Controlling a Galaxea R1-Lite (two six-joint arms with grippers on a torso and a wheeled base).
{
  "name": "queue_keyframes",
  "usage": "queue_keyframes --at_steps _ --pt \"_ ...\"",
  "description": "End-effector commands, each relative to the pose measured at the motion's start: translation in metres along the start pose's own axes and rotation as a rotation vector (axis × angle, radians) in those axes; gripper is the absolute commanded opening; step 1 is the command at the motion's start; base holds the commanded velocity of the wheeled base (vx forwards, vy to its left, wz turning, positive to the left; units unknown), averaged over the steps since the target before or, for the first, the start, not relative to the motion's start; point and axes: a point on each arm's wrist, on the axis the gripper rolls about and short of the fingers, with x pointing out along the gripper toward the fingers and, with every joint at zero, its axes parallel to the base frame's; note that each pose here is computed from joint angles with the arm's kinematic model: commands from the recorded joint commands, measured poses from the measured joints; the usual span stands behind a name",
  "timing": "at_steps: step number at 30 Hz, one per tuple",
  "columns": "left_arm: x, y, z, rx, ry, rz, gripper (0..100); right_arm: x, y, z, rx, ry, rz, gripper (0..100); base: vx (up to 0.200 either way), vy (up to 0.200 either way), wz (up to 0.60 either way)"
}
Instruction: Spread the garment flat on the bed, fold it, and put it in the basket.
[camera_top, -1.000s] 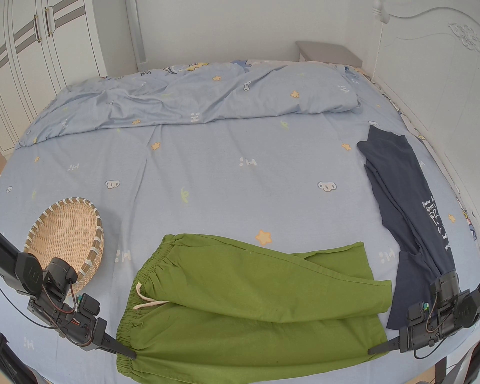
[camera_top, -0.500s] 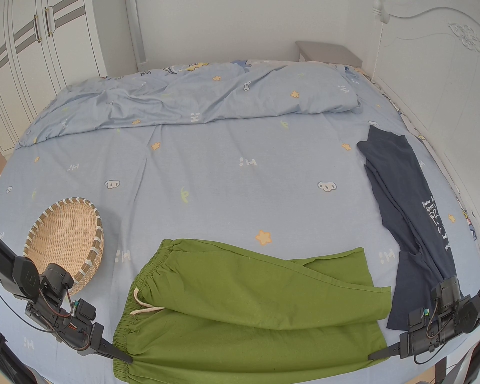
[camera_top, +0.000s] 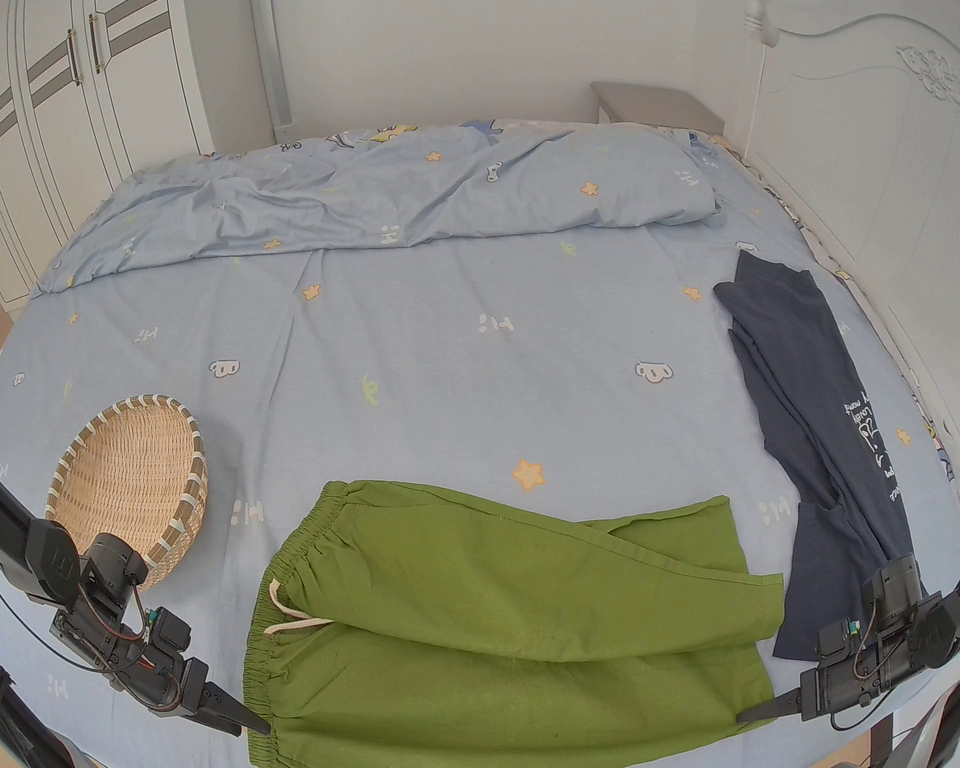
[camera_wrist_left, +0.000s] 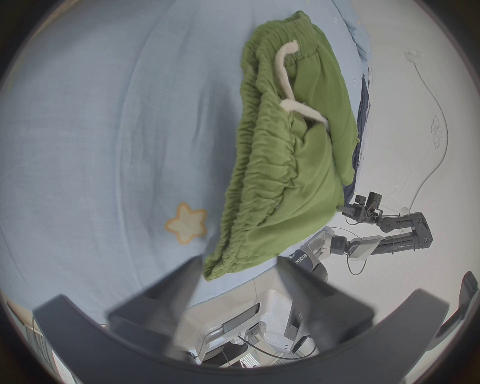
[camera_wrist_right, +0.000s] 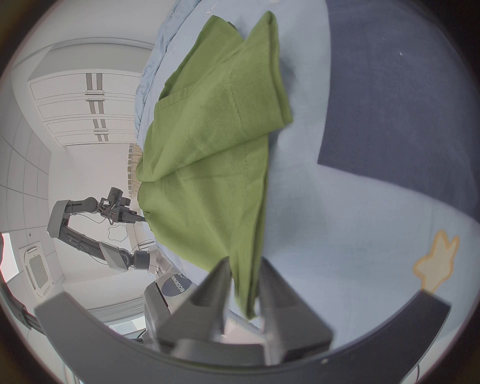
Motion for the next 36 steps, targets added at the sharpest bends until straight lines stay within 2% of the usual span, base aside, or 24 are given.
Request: queue_keyframes --at_steps 1,5,10,13,14,15,18,22,25,28,31,36 --pt "0.000 0.000 0.000 0.000 -0.001 -0.002 100 0.000 0.000 -0.001 -0.001 0.000 0.006 100 0.000 0.000 0.00" --pt "0.000 0.000 0.001 0.001 -0.002 -0.003 100 -0.001 0.001 -0.003 -0.003 -0.004 0.005 100 0.000 0.000 0.00" --pt "-0.011 -0.008 0.001 0.030 -0.049 -0.004 100 -0.017 0.014 -0.008 -0.099 -0.123 0.002 100 0.000 0.000 0.00" --pt "-0.034 -0.027 -0.004 0.077 -0.111 0.004 100 -0.035 0.025 -0.010 -0.180 -0.263 -0.022 100 0.000 0.000 0.00" --pt "-0.034 -0.027 -0.004 0.077 -0.111 0.004 100 -0.035 0.025 -0.010 -0.180 -0.263 -0.022 100 0.000 0.000 0.00" --pt "-0.048 -0.040 -0.006 0.092 -0.126 0.005 100 -0.043 0.030 -0.011 -0.206 -0.314 -0.030 100 0.000 0.000 0.00" --pt "-0.071 -0.060 -0.005 0.109 -0.136 0.005 100 -0.056 0.037 -0.013 -0.244 -0.407 -0.049 100 0.000 0.000 0.00" --pt "-0.092 -0.077 0.000 0.140 -0.169 0.006 100 -0.070 0.045 -0.012 -0.276 -0.479 -0.066 100 0.000 0.000 0.00" --pt "-0.109 -0.089 0.017 0.200 -0.250 0.014 100 -0.086 0.053 -0.002 -0.282 -0.538 -0.094 100 0.000 0.000 0.00" --pt "-0.114 -0.097 0.042 0.221 -0.279 0.000 100 -0.098 0.063 0.015 -0.329 -0.587 -0.096 100 0.000 0.000 0.00" --pt "-0.107 -0.107 0.069 0.229 -0.288 -0.021 100 -0.112 0.075 0.034 -0.388 -0.640 -0.092 100 0.000 0.000 0.00" --pt "-0.092 -0.111 0.107 0.231 -0.341 -0.047 100 -0.121 0.087 0.060 -0.437 -0.660 -0.081 100 0.000 0.000 0.00"
